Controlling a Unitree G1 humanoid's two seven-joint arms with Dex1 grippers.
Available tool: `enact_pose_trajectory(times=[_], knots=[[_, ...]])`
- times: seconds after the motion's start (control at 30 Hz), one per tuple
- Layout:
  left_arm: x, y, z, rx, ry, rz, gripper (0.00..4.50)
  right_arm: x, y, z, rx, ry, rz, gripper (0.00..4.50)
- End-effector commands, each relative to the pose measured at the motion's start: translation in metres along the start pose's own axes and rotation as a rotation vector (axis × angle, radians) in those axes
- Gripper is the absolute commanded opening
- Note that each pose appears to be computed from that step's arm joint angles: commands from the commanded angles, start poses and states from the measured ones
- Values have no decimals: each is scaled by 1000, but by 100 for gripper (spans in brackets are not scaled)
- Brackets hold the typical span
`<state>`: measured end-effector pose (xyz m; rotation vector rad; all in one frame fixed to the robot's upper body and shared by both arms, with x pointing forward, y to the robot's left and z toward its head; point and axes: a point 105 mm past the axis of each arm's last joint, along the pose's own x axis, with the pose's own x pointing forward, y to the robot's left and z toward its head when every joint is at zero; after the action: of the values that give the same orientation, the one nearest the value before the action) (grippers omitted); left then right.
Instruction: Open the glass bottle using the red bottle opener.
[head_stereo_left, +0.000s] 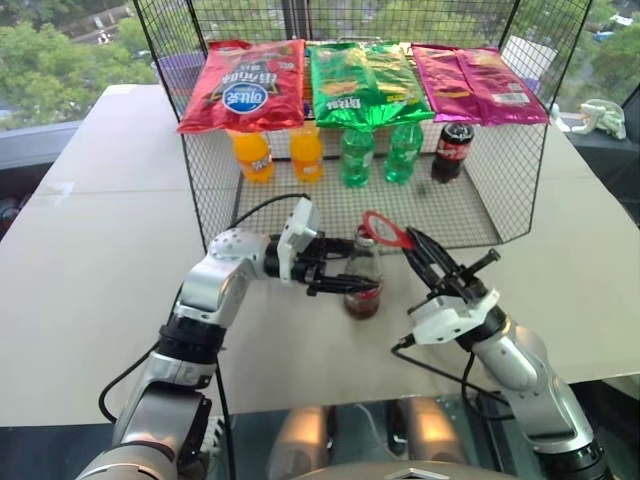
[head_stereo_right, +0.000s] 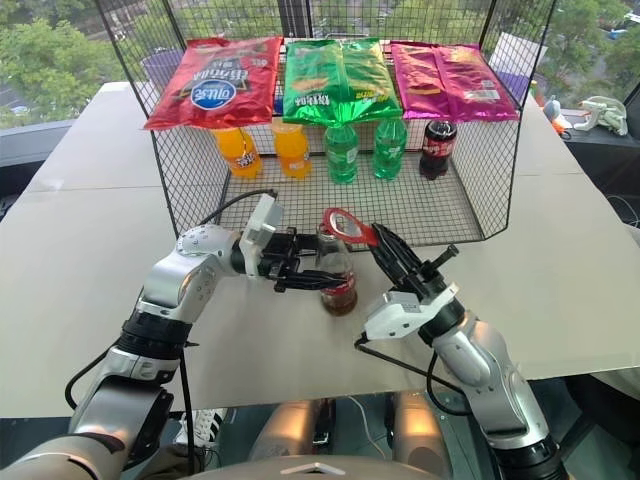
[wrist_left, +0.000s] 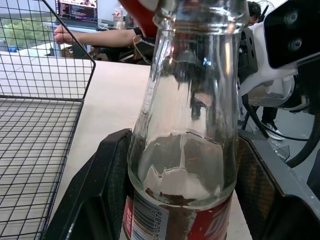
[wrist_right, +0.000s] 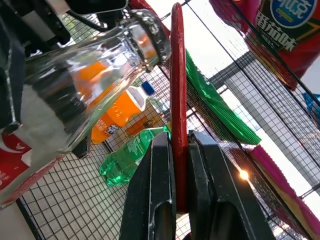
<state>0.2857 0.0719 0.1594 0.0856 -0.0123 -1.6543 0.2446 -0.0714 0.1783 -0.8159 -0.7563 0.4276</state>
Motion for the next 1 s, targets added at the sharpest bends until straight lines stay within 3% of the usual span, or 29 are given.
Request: enact_pose_trajectory(times=[0.03,0.8,1.0], knots=[[1,-1,5,39,-6,-15,243,2,-15,13,-29,-61,-43,0],[12,19,17,136,-31,59,243,5,-9,0,-93,-67,58,0],[12,19,9,120,-27,73,243,7,-9,-7,-87,-41,47,0]])
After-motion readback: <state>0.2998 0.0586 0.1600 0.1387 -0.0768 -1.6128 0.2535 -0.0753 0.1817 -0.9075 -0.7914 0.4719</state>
